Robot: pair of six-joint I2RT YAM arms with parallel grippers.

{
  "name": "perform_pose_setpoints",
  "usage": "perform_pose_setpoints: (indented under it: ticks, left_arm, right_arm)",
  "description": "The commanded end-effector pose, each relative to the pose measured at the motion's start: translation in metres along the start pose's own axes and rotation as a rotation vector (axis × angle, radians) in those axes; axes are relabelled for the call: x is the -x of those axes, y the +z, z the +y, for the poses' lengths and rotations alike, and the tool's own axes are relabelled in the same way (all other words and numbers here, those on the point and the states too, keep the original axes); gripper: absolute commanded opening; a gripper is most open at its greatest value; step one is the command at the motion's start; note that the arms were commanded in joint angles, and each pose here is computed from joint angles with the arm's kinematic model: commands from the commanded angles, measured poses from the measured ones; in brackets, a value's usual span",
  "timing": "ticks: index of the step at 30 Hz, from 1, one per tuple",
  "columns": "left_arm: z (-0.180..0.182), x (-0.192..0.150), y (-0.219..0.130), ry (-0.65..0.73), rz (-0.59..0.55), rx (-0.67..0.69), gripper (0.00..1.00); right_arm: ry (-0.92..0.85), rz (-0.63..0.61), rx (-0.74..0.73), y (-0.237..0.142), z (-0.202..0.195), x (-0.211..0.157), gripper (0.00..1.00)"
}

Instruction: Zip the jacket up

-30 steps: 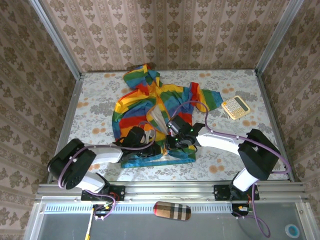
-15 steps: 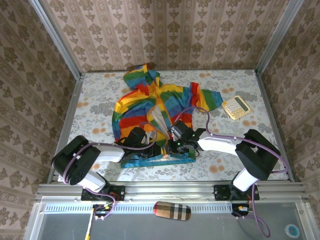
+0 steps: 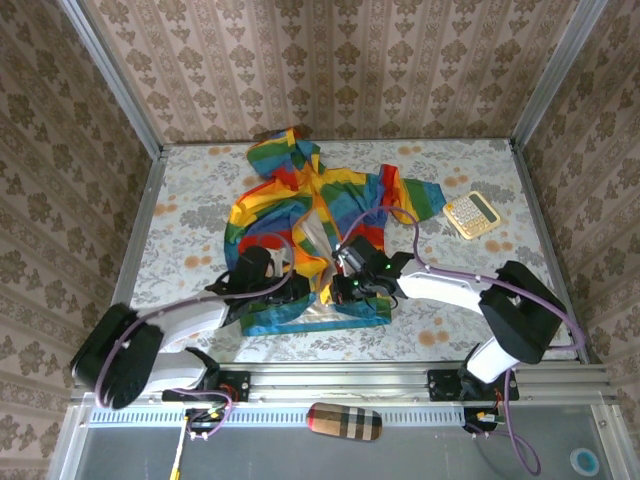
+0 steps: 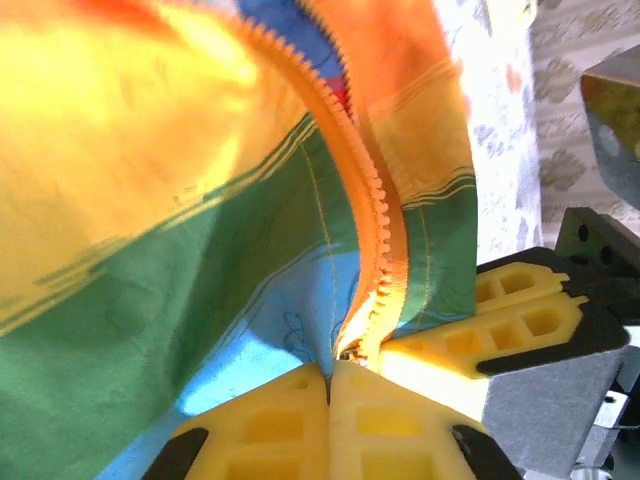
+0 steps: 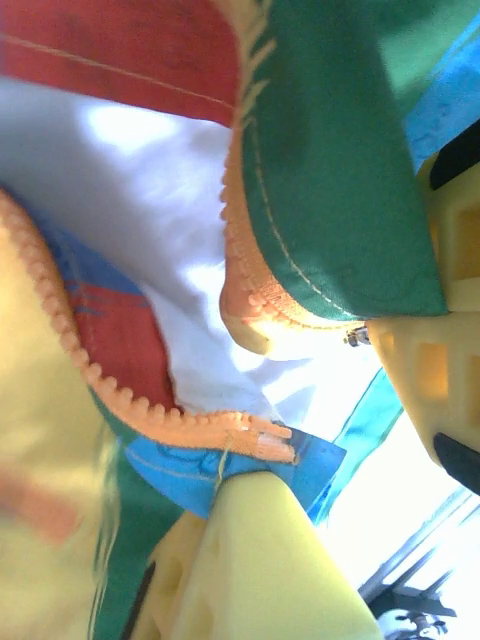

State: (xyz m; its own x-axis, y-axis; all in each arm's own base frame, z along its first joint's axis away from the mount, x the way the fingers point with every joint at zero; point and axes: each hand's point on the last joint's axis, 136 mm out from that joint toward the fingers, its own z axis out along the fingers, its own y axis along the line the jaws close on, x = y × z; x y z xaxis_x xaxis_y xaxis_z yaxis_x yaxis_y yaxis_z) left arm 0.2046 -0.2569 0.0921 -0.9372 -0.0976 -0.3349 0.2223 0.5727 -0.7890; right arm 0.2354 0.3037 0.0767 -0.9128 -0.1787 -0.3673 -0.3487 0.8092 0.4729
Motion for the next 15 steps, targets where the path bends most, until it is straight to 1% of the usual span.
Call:
perform_pose_setpoints:
  ticks: [1,6,9,12,15]
  left_arm:
    - [-0.012,0.017,-0.025,0.097,-0.07,0.019,0.0]
    - [-0.05,0.045,-0.067,0.25,-0.234,-0.055,0.0]
    - [-0.068,0.055,-0.088,0.327,-0.34,-0.1,0.0]
    - [-0.079,0.059,-0.101,0.392,-0.427,-0.145,0.0]
    - [-0.085,0.062,-0.108,0.435,-0.487,-0.18,0.0]
  right_arm:
    - [-0.206,-0.162,0.016,-0.034,0.024,0.043,0.0]
    - [-0.397,-0.309,0.099,-0.062,0.058,0.075,0.0]
    - [-0.486,-0.347,0.144,-0.072,0.073,0.082,0.0]
    - [-0.48,-0.389,0.187,-0.081,0.083,0.089,0.0]
    - [-0.422,-0.389,0.257,-0.09,0.092,0.095,0.0]
